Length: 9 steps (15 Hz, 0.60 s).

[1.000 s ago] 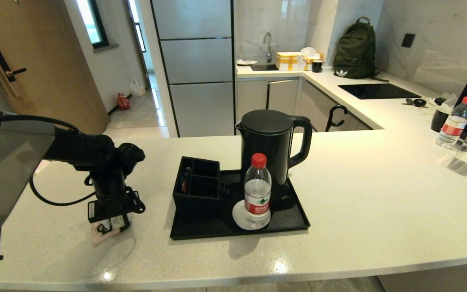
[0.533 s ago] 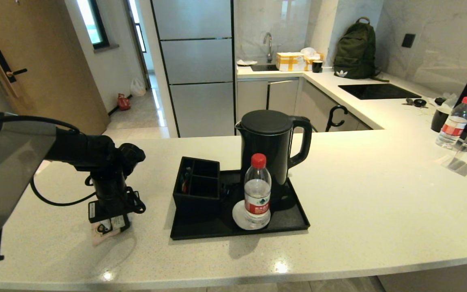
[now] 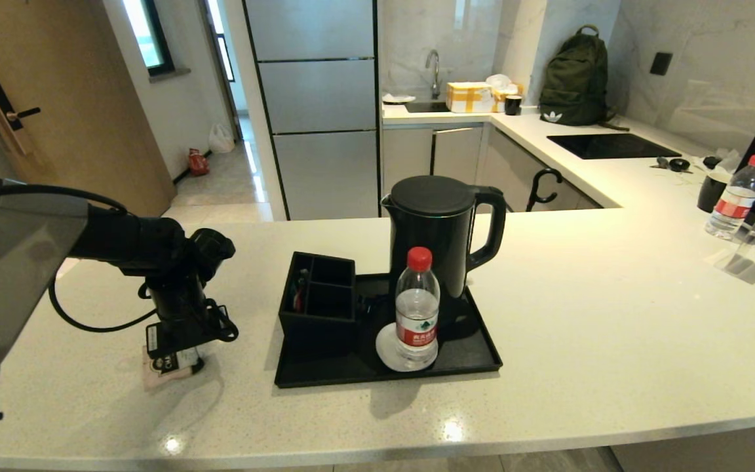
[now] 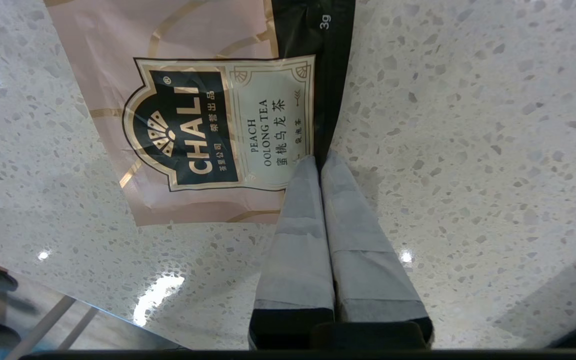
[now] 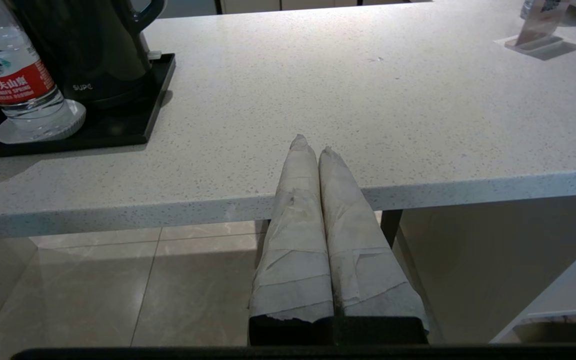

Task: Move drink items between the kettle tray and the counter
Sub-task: Return the tea bag to its original position

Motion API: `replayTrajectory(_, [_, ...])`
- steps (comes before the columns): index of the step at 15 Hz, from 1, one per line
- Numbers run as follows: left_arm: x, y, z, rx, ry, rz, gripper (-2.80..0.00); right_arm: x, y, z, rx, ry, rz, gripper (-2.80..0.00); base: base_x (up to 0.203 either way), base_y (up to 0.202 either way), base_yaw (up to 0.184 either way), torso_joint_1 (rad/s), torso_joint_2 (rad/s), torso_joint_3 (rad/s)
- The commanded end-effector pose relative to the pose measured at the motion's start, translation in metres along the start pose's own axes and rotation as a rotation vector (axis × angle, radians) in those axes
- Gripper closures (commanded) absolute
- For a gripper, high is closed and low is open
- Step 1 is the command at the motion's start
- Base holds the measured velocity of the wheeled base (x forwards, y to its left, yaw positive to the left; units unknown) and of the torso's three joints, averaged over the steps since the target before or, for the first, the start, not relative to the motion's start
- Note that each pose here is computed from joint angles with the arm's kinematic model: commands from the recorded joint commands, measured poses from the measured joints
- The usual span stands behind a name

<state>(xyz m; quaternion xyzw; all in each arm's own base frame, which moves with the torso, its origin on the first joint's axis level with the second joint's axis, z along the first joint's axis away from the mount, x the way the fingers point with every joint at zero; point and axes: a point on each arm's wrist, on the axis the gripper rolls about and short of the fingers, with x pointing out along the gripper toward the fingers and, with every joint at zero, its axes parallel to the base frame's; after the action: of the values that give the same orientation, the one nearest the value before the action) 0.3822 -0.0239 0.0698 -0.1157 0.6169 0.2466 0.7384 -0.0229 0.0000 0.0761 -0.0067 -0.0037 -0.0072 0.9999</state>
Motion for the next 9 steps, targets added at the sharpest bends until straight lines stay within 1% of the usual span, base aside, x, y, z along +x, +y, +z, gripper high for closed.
replayTrajectory(1, [-0.008, 0.001, 0.0, -0.008, -0.012, -0.019, 0.0, 0.0, 0.0, 0.0, 0.0, 0.0, 0.0, 0.0, 0.0, 0.0, 0.0, 0.0, 0.0, 0.0])
replayTrajectory(3, [-0.017, 0.003, 0.001, -0.014, -0.018, -0.061, 0.0, 0.0, 0.0, 0.0, 0.0, 0.001, -0.001, 0.0, 0.0, 0.0, 0.0, 0.0, 0.0, 0.0])
replayTrajectory(6, [-0.017, 0.003, 0.001, -0.014, -0.018, -0.062, 0.0, 0.0, 0.0, 0.0, 0.0, 0.001, -0.001, 0.0, 0.0, 0.0, 0.0, 0.0, 0.0, 0.0])
replayTrajectory(7, [-0.021, 0.002, 0.001, -0.012, -0.017, -0.087, 0.0, 0.0, 0.0, 0.0, 0.0, 0.001, 0.0, 0.0, 0.0, 0.0, 0.0, 0.0, 0.0, 0.0])
replayTrajectory(8, [-0.037, 0.003, 0.0, -0.011, -0.022, -0.156, 0.0, 0.0, 0.0, 0.0, 0.0, 0.001, 0.0, 0.0, 0.0, 0.0, 0.0, 0.0, 0.0, 0.0])
replayTrajectory(9, [-0.064, 0.007, -0.003, -0.007, -0.052, -0.247, 0.0, 0.0, 0.0, 0.0, 0.0, 0.001, -0.001, 0.0, 0.0, 0.0, 0.0, 0.0, 0.0, 0.0])
